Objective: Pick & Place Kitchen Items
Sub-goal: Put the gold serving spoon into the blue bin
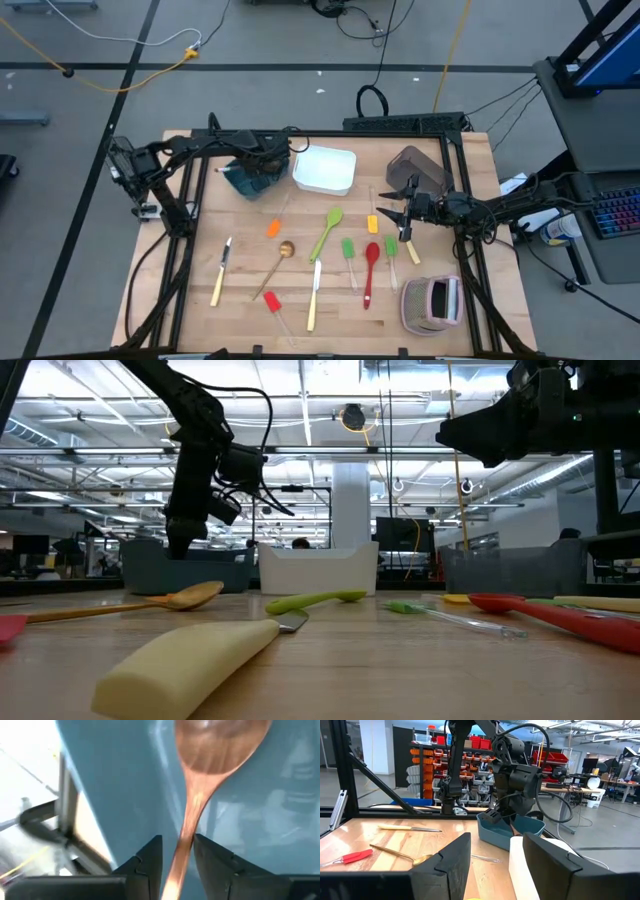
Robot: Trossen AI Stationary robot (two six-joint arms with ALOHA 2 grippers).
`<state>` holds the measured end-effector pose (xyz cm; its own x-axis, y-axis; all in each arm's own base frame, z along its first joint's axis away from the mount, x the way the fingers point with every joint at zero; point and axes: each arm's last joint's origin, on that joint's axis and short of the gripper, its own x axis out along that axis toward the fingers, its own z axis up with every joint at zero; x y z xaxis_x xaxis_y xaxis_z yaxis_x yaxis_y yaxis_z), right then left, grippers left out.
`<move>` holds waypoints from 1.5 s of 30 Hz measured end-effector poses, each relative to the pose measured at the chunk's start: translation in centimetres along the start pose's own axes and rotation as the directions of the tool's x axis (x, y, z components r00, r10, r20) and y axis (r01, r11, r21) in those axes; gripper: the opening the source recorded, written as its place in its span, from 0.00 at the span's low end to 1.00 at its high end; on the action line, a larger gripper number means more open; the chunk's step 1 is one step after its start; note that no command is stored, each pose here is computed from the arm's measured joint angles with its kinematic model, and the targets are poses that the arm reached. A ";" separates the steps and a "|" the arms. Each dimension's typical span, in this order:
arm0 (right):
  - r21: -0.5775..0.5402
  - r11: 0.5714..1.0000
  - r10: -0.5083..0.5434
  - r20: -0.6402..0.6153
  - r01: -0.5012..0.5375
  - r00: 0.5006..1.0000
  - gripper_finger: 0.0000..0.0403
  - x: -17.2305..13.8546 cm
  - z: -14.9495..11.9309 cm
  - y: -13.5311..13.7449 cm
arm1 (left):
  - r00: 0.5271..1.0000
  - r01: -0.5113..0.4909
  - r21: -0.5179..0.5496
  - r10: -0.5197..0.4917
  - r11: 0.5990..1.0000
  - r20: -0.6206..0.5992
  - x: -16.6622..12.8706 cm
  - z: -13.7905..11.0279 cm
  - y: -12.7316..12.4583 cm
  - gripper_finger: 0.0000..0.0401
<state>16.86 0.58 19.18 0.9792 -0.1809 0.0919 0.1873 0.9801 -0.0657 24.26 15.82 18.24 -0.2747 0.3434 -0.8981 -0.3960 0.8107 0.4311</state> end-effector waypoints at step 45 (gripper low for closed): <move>0.083 0.997 0.003 0.000 -0.003 1.000 0.43 0.0 0.0 0.0 | 0.798 0.547 -0.042 -0.505 0.836 0.328 -12.6 -7.9 -24.0 0.23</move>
<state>16.86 0.62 19.18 0.9797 -0.1783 0.0921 0.1775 0.9840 0.0171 30.27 -11.73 19.94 0.2680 0.0197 -0.9632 -0.5186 0.8456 -0.1270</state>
